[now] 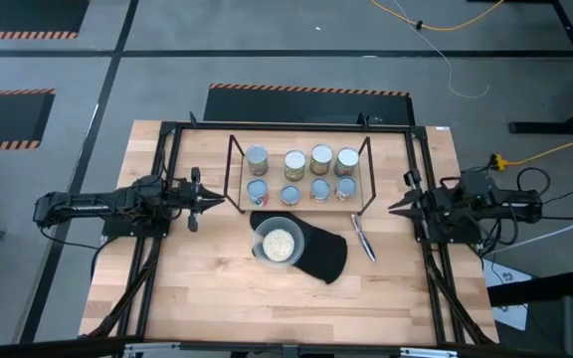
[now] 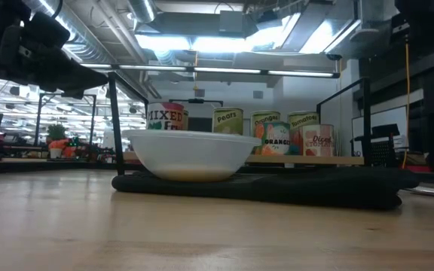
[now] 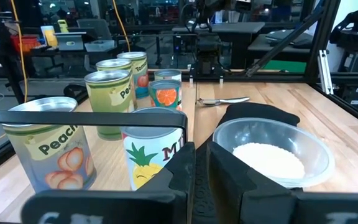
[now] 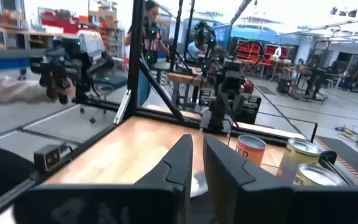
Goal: Pick and place cans onto a shelf
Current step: Return to Home Position
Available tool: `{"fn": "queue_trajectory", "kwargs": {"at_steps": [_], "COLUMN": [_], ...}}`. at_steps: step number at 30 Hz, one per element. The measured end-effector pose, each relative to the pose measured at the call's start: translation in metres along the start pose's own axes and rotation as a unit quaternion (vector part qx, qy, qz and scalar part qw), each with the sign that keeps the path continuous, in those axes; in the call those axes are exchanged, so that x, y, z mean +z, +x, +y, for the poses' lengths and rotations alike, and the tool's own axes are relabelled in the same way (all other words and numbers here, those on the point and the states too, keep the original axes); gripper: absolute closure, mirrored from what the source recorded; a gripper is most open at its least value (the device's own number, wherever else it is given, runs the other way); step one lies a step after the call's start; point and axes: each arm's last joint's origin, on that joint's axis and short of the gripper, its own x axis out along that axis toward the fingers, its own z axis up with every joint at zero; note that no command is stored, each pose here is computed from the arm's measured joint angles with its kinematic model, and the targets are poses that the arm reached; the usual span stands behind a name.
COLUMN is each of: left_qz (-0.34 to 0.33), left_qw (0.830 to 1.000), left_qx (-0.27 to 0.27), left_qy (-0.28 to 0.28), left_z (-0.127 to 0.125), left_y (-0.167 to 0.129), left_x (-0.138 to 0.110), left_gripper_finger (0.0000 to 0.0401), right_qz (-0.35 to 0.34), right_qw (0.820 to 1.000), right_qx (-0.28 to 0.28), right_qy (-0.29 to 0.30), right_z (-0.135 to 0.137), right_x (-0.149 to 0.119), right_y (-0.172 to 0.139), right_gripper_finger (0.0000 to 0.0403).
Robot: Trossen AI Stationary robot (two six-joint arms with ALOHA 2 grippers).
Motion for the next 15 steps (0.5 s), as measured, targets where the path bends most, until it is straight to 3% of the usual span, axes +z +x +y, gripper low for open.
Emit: {"fn": "queue_trajectory", "kwargs": {"at_steps": [15], "left_qz": [0.005], "left_qw": [1.000], "left_qx": [0.000], "left_qy": [0.000], "left_z": [0.0000], "left_y": [0.0000], "left_x": [-0.0009], "left_gripper_finger": [0.0373], "right_qz": [0.008], "right_qw": [1.000], "right_qx": [0.019], "right_qy": [0.004], "right_z": [0.0013], "right_x": [-0.0021], "right_y": [0.0001], "right_gripper_finger": [0.0358]}}
